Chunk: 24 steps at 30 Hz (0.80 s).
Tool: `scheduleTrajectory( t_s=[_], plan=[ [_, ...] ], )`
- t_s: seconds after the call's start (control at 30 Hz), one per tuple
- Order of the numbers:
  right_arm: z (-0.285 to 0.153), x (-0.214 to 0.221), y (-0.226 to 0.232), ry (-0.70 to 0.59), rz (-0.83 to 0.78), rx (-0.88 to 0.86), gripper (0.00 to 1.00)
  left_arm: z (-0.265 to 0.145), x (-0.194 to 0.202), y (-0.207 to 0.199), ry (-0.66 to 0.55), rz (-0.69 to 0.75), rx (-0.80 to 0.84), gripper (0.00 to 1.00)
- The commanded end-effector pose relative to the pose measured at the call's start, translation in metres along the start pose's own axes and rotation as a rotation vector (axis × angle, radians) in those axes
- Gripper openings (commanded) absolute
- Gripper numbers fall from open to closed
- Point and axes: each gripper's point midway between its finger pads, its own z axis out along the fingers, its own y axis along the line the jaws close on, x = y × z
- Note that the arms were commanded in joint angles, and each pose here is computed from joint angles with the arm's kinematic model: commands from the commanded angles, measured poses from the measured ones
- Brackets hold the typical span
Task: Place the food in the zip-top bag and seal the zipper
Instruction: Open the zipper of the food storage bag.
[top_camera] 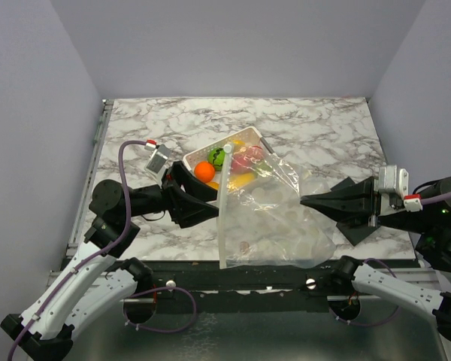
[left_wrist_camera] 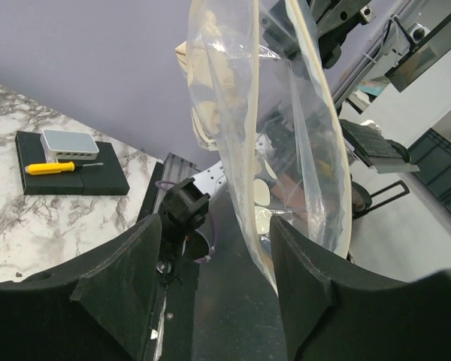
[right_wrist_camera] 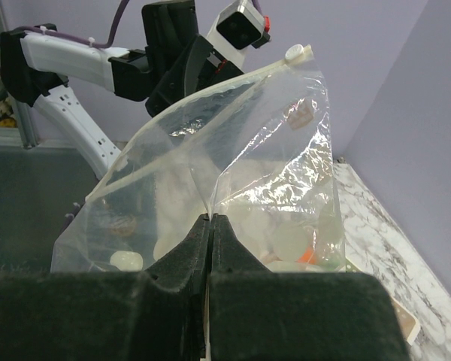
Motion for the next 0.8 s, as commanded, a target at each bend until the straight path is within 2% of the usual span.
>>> scheduleTrajectory(
  t_s=[0.0,0.2,0.33,0.43,0.47,0.67,0.77],
  plan=[
    [0.009,-0.001,0.001,-0.019,0.009,-0.025,0.01,-0.002,0.006,-0.007,0.021,0.011,0.041,0.58],
    [0.013,0.004,-0.001,-0.013,0.013,-0.022,0.01,-0.002,0.004,-0.01,0.014,0.013,0.051,0.46],
    [0.016,0.01,-0.003,-0.001,0.022,-0.015,0.01,-0.002,0.0,-0.013,0.009,0.021,0.06,0.35],
    [0.016,0.012,-0.003,-0.001,0.027,-0.011,0.01,-0.002,-0.001,-0.015,0.008,0.023,0.065,0.15],
    [0.016,0.012,-0.003,-0.003,0.028,-0.009,0.01,-0.002,-0.002,-0.015,0.006,0.023,0.063,0.02],
    [0.012,0.017,-0.011,0.018,0.04,0.047,0.01,-0.001,-0.005,-0.01,-0.012,0.018,0.031,0.0],
    [0.009,0.023,-0.015,0.036,0.056,0.086,0.07,0.0,-0.005,0.002,-0.011,0.01,-0.03,0.0]
  ],
)
